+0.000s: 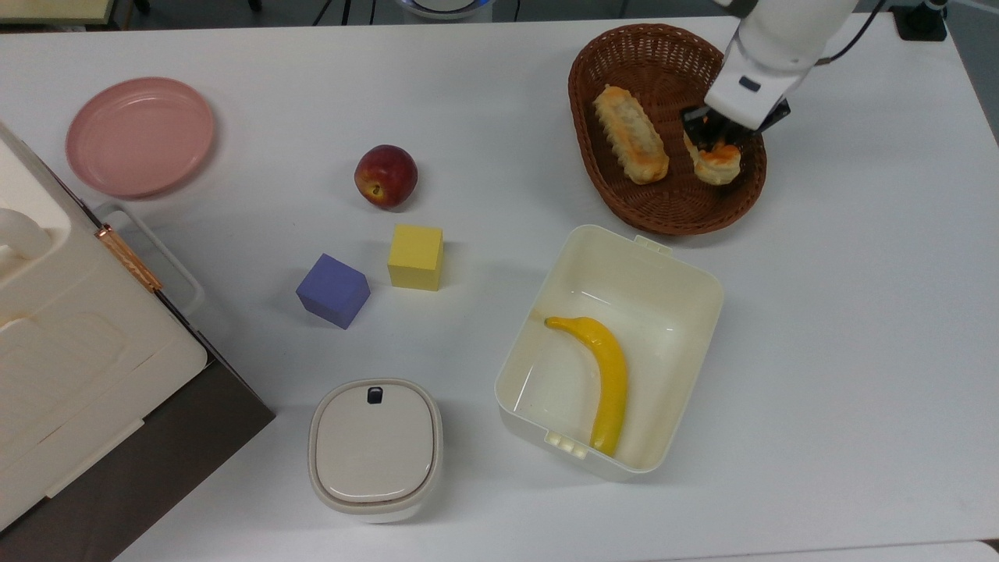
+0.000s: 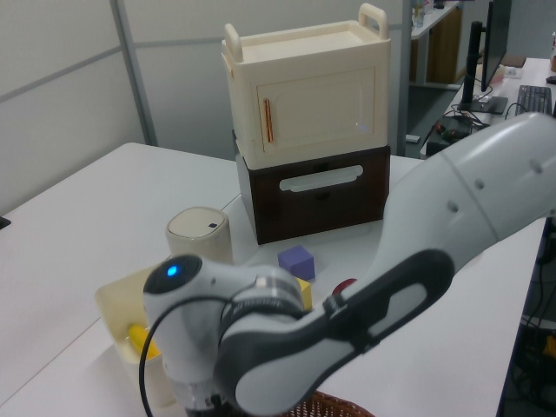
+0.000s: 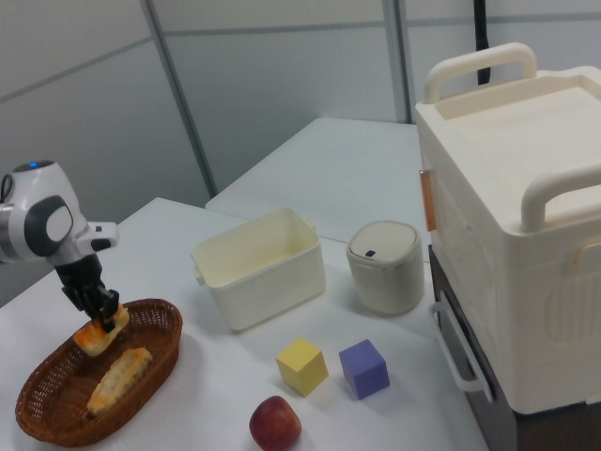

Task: Put the bread on the table
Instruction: 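Lift the pastry out of the basket and carry it toward the apple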

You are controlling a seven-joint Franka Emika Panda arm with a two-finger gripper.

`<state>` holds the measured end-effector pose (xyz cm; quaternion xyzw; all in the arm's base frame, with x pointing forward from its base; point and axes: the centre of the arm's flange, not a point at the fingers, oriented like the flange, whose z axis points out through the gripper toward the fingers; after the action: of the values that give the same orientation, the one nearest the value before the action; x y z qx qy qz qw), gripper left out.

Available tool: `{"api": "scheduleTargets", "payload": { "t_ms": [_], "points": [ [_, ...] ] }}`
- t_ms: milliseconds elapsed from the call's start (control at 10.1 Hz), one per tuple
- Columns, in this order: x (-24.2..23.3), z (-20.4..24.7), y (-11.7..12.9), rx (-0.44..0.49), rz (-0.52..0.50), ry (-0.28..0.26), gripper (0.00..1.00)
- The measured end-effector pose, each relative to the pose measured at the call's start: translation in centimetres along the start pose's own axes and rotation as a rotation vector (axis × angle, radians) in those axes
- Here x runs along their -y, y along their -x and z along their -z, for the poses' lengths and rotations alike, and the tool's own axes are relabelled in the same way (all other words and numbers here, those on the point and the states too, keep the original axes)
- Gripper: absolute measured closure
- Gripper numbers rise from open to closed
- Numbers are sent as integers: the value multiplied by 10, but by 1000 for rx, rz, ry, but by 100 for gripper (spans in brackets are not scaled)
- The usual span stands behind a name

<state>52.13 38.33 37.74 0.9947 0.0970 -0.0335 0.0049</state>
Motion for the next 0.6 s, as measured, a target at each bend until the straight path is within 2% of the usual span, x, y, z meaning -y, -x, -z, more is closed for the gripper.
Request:
{"api": "scheduleTargets", "payload": {
  "t_ms": [298, 595],
  "points": [
    [-66, 62, -3, -10, -65, 1, 74],
    [-227, 97, -21, -20, -57, 10, 73]
  ]
}}
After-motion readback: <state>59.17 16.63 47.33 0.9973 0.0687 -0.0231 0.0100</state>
